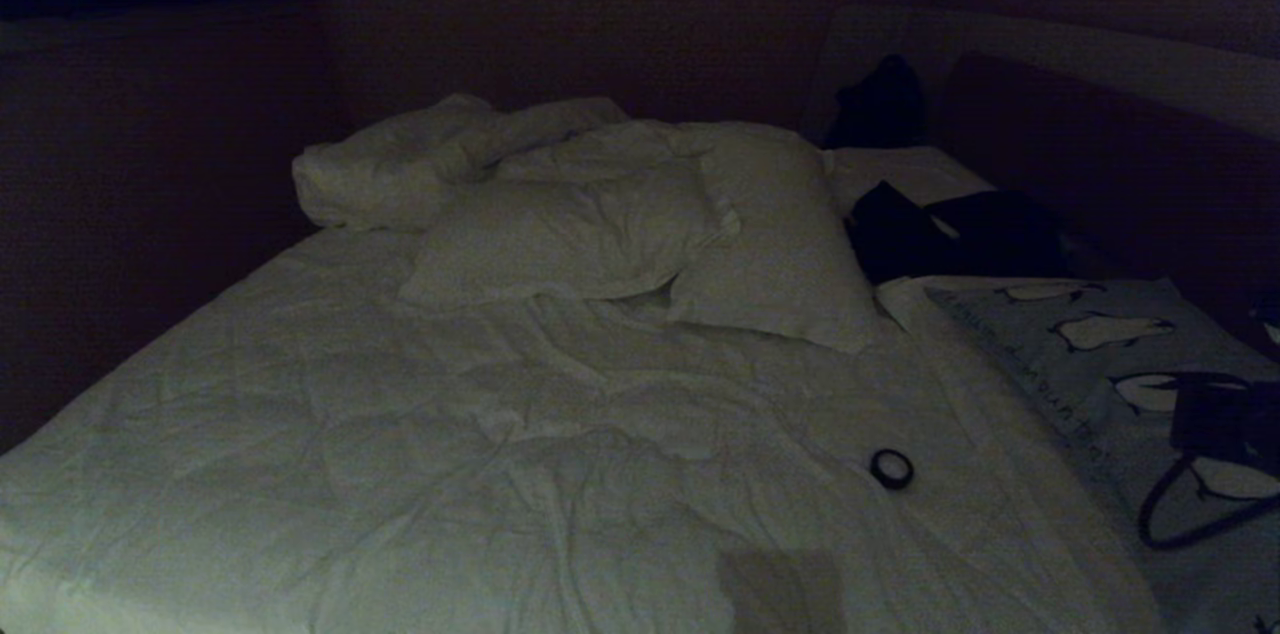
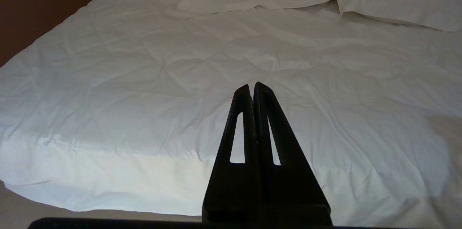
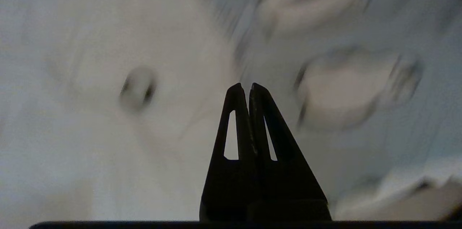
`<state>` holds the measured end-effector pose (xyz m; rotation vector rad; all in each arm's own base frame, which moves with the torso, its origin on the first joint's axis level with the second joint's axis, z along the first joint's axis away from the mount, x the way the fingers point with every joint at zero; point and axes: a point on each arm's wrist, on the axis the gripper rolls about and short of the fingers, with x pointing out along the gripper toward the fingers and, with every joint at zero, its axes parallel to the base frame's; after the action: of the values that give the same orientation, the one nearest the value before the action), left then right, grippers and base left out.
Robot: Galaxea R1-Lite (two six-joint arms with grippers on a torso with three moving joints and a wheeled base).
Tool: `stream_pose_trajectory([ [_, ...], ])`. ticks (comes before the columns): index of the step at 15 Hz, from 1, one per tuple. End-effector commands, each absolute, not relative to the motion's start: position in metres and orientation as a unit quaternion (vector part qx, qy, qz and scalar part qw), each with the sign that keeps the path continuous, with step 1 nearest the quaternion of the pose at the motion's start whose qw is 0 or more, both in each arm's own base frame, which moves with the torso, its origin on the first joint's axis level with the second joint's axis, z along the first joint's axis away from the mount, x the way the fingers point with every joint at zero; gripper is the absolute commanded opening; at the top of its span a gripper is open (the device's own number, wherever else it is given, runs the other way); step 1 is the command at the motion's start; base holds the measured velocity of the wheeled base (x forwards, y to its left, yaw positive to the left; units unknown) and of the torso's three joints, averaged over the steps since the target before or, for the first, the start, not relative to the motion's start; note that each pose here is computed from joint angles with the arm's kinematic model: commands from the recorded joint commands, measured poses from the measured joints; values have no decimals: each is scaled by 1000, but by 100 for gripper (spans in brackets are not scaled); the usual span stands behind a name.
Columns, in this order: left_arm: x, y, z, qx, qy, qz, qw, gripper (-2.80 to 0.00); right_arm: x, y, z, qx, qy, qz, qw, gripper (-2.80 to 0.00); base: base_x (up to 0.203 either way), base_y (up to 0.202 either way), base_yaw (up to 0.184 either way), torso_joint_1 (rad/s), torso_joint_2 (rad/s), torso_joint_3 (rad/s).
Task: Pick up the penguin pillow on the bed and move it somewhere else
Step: Pick up the pillow
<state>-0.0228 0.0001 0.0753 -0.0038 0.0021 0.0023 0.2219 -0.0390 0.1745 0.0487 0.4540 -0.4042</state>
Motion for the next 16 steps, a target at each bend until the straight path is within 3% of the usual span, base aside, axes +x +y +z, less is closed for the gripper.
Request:
stream_pose_trajectory([
  [1, -23, 0, 75, -2, 2, 1, 1000, -280, 278, -71, 173, 9, 175, -254, 951, -280, 0, 0, 0, 0, 0, 0],
  [11, -23, 0, 75, -2, 2, 2, 1000, -280, 311, -119, 142, 3, 218, -228, 949, -274, 0, 0, 0, 0, 0, 0],
  [12, -23, 0, 75, -2, 2, 2, 1000, -280, 314, -125, 137, -3, 225, -232, 946, 0, 0, 0, 0, 0, 0, 0],
  [16, -23, 0, 75, -2, 2, 2, 1000, -280, 312, -154, 134, 5, 225, -225, 948, 0, 0, 0, 0, 0, 0, 0],
])
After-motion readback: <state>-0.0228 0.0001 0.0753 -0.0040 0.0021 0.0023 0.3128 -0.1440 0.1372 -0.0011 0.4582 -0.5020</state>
